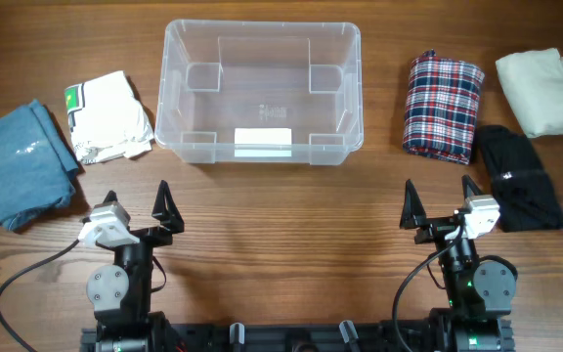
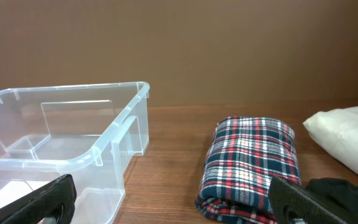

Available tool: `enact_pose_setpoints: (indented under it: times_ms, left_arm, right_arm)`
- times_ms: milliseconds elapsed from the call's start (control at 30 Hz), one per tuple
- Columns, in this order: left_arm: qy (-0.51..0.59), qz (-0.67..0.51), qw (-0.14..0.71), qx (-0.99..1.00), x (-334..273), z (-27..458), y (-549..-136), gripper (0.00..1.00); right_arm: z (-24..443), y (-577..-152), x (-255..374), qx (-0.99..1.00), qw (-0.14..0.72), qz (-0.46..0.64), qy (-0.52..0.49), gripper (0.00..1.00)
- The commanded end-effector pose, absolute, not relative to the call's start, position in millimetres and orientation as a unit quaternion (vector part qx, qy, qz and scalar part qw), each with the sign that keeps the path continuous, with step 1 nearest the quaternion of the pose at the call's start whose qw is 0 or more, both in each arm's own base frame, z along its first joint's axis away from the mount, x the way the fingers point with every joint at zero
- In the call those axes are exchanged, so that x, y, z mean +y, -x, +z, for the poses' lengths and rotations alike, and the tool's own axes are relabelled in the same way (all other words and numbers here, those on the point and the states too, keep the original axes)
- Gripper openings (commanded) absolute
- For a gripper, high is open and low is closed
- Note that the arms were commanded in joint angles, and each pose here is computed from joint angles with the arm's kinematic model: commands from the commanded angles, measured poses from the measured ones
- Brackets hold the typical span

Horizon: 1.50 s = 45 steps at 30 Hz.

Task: Pack container
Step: 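Reach right gripper to the cream folded cloth and grasp it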

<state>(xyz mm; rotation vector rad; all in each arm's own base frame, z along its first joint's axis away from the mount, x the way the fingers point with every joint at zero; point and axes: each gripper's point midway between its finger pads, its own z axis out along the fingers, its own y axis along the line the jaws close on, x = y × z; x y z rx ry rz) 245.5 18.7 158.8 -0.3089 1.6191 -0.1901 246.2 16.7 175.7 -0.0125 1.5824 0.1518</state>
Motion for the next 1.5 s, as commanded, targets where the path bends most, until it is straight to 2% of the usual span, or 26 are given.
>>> enact_pose_setpoints:
  times_ms: [0, 400, 467, 600, 667, 767, 900, 967, 1000, 1100, 1200, 1467]
  left_arm:
    - [0.137, -0.086, 0.675, 0.720, 19, 157, -246, 1.00]
    - [0.137, -0.086, 0.675, 0.720, 19, 157, -246, 1.00]
    - [0.137, -0.086, 0.675, 0.720, 19, 157, -246, 1.00]
    - [0.137, -0.086, 0.675, 0.720, 19, 157, -246, 1.00]
    - [0.137, -0.086, 0.675, 0.720, 19, 157, -246, 1.00]
    - [0.137, -0.086, 0.675, 0.720, 19, 157, -246, 1.00]
    - [0.137, -0.086, 0.675, 0.720, 19, 157, -246, 1.00]
    - [0.137, -0.086, 0.675, 0.720, 19, 157, -246, 1.00]
    - [0.137, -0.086, 0.675, 0.720, 19, 157, -246, 1.00]
    - [0.137, -0.086, 0.675, 0.720, 19, 157, -246, 1.00]
    - [0.137, -0.086, 0.675, 0.720, 19, 157, -246, 1.00]
    - [0.137, -0.086, 0.675, 0.720, 19, 157, -246, 1.00]
  right_arm:
    - [174, -247, 14, 0.711, 0.700, 0.060, 0.004, 1.00]
    - [174, -247, 15, 0.710, 0.701, 0.062, 0.003, 1.00]
    - [178, -246, 18, 0.705, 0.702, 0.097, -0.017, 1.00]
    - [228, -242, 20, 0.642, 0.754, 0.135, -0.033, 1.00]
    - [242, -246, 18, 0.645, 0.751, 0.135, -0.040, 1.00]
    - [263, -272, 19, 0.680, 0.719, 0.136, -0.045, 1.00]
    - [310, -345, 34, 0.726, 0.667, 0.166, -0.022, 1.00]
    - [328, -378, 50, 0.742, 0.643, 0.186, 0.026, 1.00]
    - [338, -396, 66, 0.736, 0.642, 0.189, 0.098, 1.00]
    - [333, -420, 83, 0.734, 0.624, 0.237, 0.126, 1.00]
    - [317, -436, 79, 0.749, 0.605, 0.259, 0.081, 1.00]
    - [325, -472, 1, 0.852, 0.507, 0.114, -0.069, 1.00]
